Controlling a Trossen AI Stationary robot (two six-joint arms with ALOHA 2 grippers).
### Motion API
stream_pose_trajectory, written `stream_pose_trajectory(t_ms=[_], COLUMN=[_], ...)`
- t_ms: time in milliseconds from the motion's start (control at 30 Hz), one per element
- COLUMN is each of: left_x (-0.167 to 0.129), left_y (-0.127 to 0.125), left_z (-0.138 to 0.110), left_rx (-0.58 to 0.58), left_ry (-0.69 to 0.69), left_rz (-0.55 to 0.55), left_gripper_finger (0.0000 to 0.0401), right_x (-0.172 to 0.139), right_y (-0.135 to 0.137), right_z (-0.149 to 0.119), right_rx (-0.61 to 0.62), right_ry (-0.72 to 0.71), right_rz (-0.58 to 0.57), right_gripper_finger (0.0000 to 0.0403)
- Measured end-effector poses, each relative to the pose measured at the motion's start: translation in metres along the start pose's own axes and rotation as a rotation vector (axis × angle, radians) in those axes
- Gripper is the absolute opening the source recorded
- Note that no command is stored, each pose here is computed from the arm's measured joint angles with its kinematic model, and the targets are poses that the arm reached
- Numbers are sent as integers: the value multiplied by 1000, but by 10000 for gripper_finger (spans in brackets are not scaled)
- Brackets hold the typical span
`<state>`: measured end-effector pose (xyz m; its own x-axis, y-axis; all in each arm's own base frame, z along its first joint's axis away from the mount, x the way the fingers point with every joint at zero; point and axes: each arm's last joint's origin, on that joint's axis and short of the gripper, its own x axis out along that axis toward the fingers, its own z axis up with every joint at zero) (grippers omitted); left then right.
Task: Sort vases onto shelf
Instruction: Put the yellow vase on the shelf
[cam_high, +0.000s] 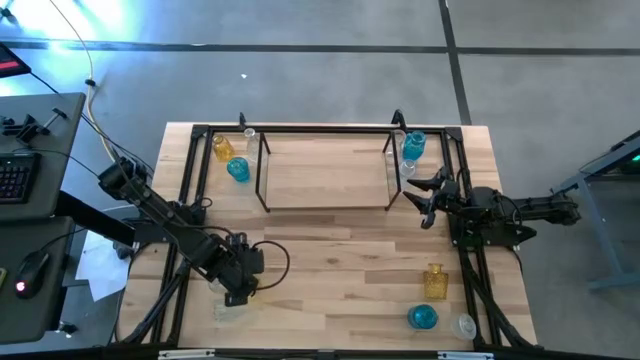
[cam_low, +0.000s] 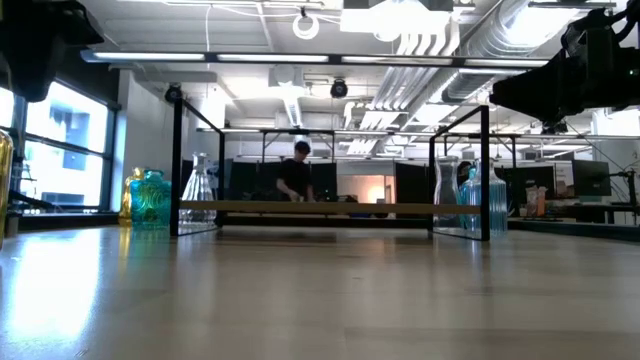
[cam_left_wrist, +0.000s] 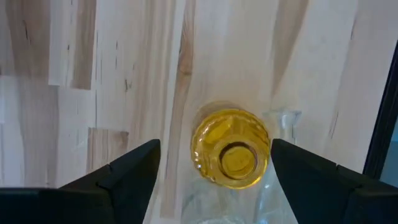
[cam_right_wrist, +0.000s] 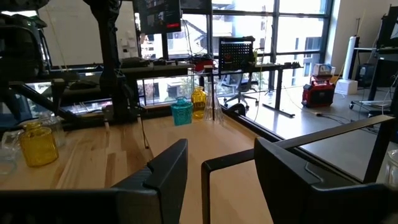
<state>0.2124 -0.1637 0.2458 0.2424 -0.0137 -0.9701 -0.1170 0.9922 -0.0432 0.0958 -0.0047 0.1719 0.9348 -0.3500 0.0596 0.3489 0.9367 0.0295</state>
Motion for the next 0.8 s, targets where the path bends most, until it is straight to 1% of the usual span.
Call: stream_pose_trajectory(t_ms=[200, 333, 633, 800], left_x=[17, 28, 30, 30], left_y=[-10, -17, -17, -17], left_z=[2, 0, 0, -2], left_rx=[1, 50, 50, 34], left_ry=[44, 64, 57, 87], left_rz=[2, 10, 40, 33], left_gripper_finger=[301, 301, 301, 301], right_x=[0, 0, 0, 0], right_y=[0, 0, 0, 0], right_z=[0, 0, 0, 0], right_rx=[0, -1, 0, 0], right_ry=[0, 0, 0, 0], right_rz=[0, -1, 0, 0], right_gripper_finger=[170, 170, 170, 170])
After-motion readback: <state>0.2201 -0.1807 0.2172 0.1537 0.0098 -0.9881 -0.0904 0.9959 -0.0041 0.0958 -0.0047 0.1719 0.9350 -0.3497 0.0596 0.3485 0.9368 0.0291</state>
